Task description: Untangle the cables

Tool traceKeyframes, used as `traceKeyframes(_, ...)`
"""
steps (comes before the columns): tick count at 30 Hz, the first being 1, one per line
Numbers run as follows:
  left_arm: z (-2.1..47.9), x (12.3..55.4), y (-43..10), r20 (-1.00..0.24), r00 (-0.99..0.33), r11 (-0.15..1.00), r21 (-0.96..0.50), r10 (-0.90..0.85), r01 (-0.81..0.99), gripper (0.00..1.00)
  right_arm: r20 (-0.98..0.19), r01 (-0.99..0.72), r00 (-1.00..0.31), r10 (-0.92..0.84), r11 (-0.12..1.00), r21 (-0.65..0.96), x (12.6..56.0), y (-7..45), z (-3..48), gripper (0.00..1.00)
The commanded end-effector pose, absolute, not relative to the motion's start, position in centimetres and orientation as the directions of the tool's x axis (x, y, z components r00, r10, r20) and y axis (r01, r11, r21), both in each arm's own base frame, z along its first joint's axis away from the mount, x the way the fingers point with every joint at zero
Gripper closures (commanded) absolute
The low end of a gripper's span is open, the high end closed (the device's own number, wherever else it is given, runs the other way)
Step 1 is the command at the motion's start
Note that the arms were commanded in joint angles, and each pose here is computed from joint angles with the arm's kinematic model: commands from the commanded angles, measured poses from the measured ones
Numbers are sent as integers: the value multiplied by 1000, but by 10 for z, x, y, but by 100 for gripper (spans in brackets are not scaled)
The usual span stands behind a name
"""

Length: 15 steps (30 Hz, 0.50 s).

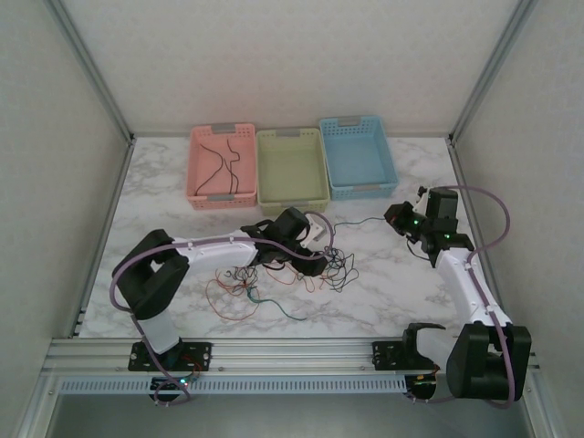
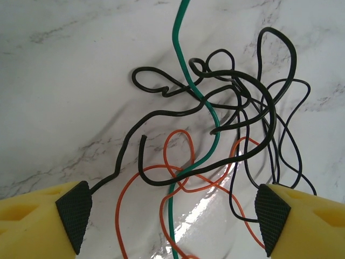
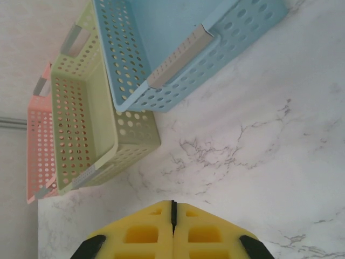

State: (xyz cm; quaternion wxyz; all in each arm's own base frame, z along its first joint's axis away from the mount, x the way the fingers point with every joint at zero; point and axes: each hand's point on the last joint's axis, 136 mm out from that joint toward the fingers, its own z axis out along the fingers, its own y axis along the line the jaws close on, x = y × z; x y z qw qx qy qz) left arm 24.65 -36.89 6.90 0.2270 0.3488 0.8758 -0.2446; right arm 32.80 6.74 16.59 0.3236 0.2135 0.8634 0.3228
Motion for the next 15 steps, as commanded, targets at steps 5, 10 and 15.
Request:
traceKeyframes(5,57,248,-384,-575,-681,623,-342,453,703,13,-418,142,-709,568,695,705,327,68,164,100)
traceKeyframes(10,43,241,-399,-560,-673,608,-338,483,718,19,-419,144,-712,564,701,699,327,66,162,100)
traceKeyframes(15,34,246,-401,-555,-692,638,-334,462,694,31,-423,141,-719,551,712,688,324,66,160,100)
